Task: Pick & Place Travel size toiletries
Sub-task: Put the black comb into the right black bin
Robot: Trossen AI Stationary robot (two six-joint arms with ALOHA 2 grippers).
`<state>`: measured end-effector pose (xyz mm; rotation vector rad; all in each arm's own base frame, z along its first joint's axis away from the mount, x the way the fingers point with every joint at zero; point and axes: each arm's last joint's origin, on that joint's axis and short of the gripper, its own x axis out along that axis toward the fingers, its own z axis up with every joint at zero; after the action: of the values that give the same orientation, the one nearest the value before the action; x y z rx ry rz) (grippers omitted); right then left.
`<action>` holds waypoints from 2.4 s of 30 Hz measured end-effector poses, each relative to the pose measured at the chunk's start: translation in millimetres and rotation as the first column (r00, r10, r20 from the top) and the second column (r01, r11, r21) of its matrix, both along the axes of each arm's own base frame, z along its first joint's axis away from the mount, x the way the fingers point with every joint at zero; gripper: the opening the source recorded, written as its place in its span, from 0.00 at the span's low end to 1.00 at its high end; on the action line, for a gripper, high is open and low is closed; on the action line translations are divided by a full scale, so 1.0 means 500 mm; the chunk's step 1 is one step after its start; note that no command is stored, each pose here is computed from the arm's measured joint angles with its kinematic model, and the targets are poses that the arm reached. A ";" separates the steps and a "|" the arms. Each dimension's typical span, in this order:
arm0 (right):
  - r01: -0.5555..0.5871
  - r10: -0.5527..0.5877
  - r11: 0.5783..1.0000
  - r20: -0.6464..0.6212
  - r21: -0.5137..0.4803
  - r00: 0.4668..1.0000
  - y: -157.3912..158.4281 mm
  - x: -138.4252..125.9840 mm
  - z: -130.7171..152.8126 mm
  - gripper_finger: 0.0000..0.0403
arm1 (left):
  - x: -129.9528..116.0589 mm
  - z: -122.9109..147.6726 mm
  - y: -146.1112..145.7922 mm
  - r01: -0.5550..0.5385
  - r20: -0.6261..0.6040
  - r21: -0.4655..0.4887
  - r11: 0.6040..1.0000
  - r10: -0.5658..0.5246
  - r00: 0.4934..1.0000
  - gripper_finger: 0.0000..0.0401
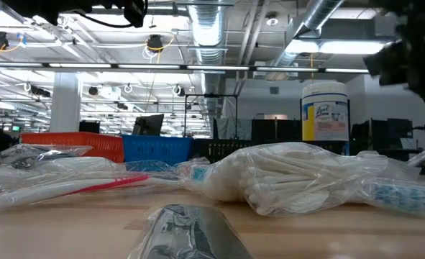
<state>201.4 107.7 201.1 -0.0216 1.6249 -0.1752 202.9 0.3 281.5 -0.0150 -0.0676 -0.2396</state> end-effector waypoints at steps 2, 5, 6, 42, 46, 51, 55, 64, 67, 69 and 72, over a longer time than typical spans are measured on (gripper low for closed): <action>0.001 -0.002 1.000 0.040 0.020 0.999 0.000 0.003 0.036 0.00 | 0.000 0.000 0.000 0.000 0.000 0.000 1.000 0.000 1.000 0.02; 0.009 -0.012 1.000 0.130 0.026 0.991 -0.003 0.008 0.083 0.00 | 0.000 0.000 0.000 0.000 0.000 0.000 1.000 0.000 1.000 0.02; 0.018 -0.021 1.000 0.160 0.020 0.987 -0.006 0.008 0.099 0.00 | 0.000 0.000 0.000 0.000 -0.001 0.000 1.000 0.000 1.000 0.02; 0.368 -0.410 0.907 0.631 0.206 0.658 0.011 -0.176 0.089 0.65 | -0.001 -0.008 0.000 0.004 -0.015 -0.025 1.000 -0.004 1.000 0.02; 0.367 -0.498 0.866 0.629 0.339 0.597 -0.007 -0.216 0.089 0.65 | -0.001 -0.006 0.000 0.001 -0.004 -0.018 1.000 -0.001 1.000 0.02; 0.257 -0.509 0.855 0.638 0.450 0.577 0.018 -0.220 0.065 0.65 | -0.001 -0.006 0.000 0.000 0.000 -0.004 1.000 0.000 1.000 0.02; 0.290 -0.540 0.834 0.581 0.470 0.609 0.032 -0.212 0.042 0.65 | -0.001 -0.006 0.001 -0.019 0.000 -0.005 1.000 0.019 1.000 0.02; 0.296 -0.455 0.855 0.343 0.425 0.822 0.043 -0.207 0.000 0.68 | -0.001 -0.006 0.002 -0.038 0.000 -0.003 0.999 0.038 0.999 0.02; 0.309 -0.473 0.845 0.340 0.437 0.812 0.048 -0.199 -0.004 0.68 | -0.001 -0.006 0.002 -0.040 0.000 -0.003 0.999 0.040 0.999 0.02; 0.322 -0.498 0.829 0.342 0.458 0.797 0.052 -0.192 -0.005 0.68 | -0.001 -0.006 0.002 -0.040 0.000 -0.002 0.999 0.040 0.999 0.02; 0.318 -0.537 0.791 0.345 0.522 0.770 0.061 -0.176 -0.001 0.69 | -0.001 -0.007 0.002 -0.040 0.000 0.000 0.999 0.040 0.999 0.02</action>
<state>113.3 138.3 200.7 0.7161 1.1077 -0.1561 202.6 1.4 278.3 -0.0135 -0.0678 -0.1995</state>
